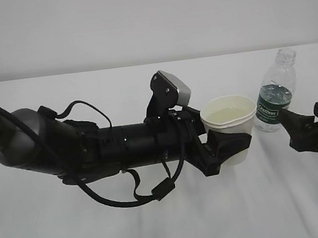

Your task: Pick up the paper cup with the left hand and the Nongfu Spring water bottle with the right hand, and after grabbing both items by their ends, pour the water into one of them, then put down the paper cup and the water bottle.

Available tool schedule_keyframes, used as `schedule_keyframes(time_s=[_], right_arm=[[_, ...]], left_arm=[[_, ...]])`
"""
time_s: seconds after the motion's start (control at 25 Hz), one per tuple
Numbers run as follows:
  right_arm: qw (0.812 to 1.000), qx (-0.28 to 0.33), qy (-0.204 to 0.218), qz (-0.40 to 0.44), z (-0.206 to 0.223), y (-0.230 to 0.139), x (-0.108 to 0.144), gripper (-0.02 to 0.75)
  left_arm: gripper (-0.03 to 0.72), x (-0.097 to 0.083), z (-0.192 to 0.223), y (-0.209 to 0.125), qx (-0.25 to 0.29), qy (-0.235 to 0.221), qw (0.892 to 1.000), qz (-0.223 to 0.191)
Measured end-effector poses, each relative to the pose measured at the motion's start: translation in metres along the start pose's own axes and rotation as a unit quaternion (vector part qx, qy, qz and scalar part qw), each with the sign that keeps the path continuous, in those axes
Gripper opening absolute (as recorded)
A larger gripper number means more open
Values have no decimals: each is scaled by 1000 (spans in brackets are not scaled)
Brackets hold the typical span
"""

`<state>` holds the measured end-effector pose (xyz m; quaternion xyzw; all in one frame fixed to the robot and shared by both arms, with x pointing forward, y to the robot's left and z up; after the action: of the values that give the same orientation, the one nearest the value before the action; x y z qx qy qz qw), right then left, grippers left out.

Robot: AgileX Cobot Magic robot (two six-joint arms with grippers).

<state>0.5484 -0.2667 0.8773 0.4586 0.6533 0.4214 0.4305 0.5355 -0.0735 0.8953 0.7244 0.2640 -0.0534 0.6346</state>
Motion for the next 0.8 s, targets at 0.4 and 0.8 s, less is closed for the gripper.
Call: schedule_keyframes(time_s=[0.4,0.8], right_arm=[[1000,-6,5,-3,-47,3,7,594],[1000,-27,3,2,-66,12,8,593]], left_arm=[[482,3,0,4,-12,9,1000,-7],[482,13,-1,15,-47,40,998,-17]])
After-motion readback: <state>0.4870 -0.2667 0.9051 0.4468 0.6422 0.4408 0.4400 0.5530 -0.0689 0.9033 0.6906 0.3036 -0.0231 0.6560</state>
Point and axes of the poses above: a point on each arm's last joint axis where the gripper is mounted, z pointing out along that axis toward the gripper, x along the wrist's bending axis when the last joint is at zero, y = z × x, the point moved 7 cm from there along z, pointing out along that axis toward the gripper, and after that the axes turned 13 degrees about -z, right-handed, at the moved point
